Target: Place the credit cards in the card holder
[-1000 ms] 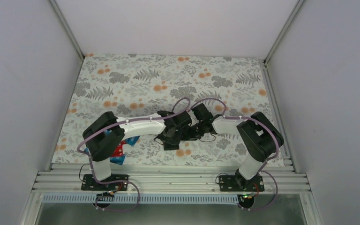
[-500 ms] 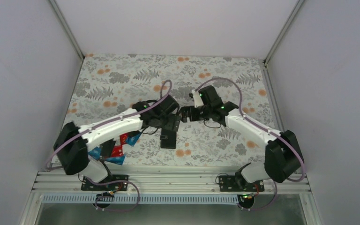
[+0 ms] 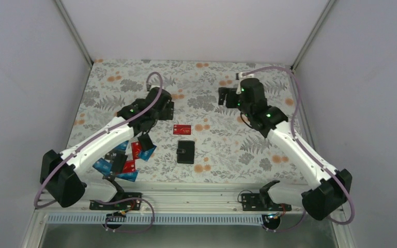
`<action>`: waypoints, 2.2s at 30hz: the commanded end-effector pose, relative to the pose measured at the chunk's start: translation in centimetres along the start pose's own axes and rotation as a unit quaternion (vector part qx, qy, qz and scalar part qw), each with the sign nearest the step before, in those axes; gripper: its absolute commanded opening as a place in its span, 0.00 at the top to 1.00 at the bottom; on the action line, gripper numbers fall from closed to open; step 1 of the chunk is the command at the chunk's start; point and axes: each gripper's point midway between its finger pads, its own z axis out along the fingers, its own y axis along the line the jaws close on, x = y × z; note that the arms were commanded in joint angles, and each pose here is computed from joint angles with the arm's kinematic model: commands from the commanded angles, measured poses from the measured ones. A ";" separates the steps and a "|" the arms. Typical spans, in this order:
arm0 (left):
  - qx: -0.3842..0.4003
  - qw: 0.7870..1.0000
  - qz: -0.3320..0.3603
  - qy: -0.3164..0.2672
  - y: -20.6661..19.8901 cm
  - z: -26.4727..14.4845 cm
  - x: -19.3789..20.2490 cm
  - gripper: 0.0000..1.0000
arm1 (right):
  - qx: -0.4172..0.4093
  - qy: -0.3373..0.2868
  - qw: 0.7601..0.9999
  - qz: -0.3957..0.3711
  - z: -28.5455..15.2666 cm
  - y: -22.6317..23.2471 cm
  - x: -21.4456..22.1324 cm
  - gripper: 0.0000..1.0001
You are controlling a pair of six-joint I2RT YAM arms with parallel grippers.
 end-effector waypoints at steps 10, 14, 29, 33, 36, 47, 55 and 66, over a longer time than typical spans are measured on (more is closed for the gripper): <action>-0.120 0.969 0.003 -0.215 10.9 -2.1 -6.5 0.00 | 0.108 -0.094 0.985 -0.092 1.6 -6.4 -0.2 0.00; -0.096 0.966 -0.050 -0.233 14.1 0.2 -5.2 0.00 | 0.103 -0.142 0.981 -0.082 1.9 -8.6 0.7 0.00; -0.169 0.938 -0.008 -0.301 17.8 4.8 3.0 0.00 | 0.171 -0.199 0.961 -0.083 2.1 -17.9 6.0 0.00; -0.144 0.941 0.000 -0.305 18.0 6.2 2.8 0.02 | 0.159 -0.218 0.960 -0.066 2.7 -19.6 6.8 0.00; -0.111 0.938 0.003 -0.328 18.2 6.2 2.2 0.02 | 0.146 -0.227 0.960 -0.077 3.3 -19.7 6.2 0.00; -0.045 0.946 0.023 -0.322 17.6 8.6 3.0 0.00 | 0.099 -0.227 0.966 -0.076 4.5 -20.5 7.5 0.00; -0.048 0.944 0.024 -0.324 17.7 8.5 2.9 0.00 | 0.102 -0.228 0.965 -0.079 4.5 -20.3 7.4 0.00; -0.048 0.944 0.024 -0.324 17.7 8.5 2.9 0.00 | 0.076 -0.215 0.969 -0.093 5.1 -19.6 7.4 0.00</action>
